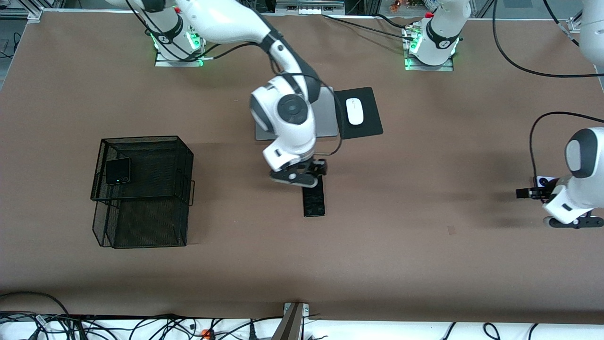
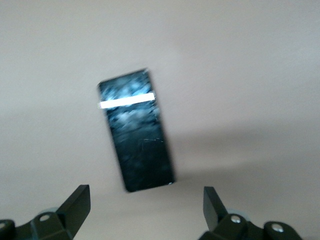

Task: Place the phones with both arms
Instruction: 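Grasp the bar phone with the right gripper while the left grasps the white phone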

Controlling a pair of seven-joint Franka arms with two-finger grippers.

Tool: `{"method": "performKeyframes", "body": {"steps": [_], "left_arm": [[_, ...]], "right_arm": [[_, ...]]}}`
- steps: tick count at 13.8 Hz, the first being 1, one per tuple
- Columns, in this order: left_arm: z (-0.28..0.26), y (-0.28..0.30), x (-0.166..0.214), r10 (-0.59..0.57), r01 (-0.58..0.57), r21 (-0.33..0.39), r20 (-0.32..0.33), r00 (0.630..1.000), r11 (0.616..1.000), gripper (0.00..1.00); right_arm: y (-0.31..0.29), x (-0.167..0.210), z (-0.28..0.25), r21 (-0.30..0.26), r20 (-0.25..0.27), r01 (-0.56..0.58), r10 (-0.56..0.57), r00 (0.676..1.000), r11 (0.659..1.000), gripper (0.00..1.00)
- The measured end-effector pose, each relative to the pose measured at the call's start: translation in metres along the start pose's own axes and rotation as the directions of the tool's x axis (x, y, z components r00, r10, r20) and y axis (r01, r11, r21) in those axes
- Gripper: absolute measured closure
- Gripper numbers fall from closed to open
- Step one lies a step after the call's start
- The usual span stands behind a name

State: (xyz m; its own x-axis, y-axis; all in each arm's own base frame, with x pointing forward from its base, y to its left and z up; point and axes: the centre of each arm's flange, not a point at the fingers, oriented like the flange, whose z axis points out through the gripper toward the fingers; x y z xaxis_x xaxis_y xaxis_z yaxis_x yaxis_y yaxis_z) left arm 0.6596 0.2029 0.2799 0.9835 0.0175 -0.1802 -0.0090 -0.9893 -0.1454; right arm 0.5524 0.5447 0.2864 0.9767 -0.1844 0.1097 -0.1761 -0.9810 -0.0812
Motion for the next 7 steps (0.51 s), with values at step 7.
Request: {"method": "performKeyframes", "body": {"steps": [7], "left_arm": [[0.091, -0.105, -0.022, 0.17, -0.176, -0.028, -0.145, 0.975, 0.984, 0.0]], "right_arm": [[-0.011, -0.02, 0.05, -0.028, -0.082, 0.087, -0.089, 0.993, 0.996, 0.0]]}}
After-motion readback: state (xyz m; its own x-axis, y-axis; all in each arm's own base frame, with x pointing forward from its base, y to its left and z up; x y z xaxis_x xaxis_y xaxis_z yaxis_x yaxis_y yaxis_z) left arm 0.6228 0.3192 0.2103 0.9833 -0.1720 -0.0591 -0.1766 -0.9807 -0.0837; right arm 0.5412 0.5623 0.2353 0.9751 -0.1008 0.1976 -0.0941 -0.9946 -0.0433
